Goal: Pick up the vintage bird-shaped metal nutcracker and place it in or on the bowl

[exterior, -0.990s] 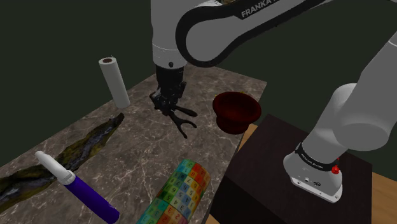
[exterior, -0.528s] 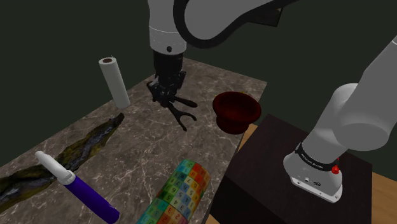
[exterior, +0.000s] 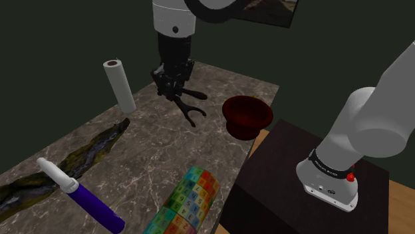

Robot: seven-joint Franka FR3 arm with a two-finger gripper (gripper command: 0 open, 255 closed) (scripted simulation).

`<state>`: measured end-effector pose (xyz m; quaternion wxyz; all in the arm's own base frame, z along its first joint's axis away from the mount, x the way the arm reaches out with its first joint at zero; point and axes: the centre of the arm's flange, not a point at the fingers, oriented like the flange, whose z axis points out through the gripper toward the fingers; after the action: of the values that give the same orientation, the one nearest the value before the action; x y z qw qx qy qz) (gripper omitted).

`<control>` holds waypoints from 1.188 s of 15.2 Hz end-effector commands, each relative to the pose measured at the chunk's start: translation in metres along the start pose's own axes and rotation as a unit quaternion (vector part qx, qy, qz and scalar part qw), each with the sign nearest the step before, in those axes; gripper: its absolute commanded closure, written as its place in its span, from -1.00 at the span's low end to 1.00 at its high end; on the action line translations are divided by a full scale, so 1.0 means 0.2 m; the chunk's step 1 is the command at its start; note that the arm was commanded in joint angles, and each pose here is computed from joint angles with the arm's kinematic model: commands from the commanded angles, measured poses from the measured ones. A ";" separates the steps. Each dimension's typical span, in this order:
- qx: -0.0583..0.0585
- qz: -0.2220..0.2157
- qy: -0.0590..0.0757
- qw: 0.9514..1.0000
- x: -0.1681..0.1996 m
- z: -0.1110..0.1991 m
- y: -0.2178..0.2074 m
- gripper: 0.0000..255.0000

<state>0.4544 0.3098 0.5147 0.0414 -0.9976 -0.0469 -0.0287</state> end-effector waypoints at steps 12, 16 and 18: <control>0.000 0.000 0.000 1.000 -0.43 -0.11 0.58 1.00; 0.000 0.000 0.000 1.000 -0.59 -0.13 0.79 1.00; 0.000 0.000 0.000 1.000 -0.67 -0.15 0.89 1.00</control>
<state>0.3440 0.1313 0.5209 0.0408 -0.9977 -0.0463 -0.0288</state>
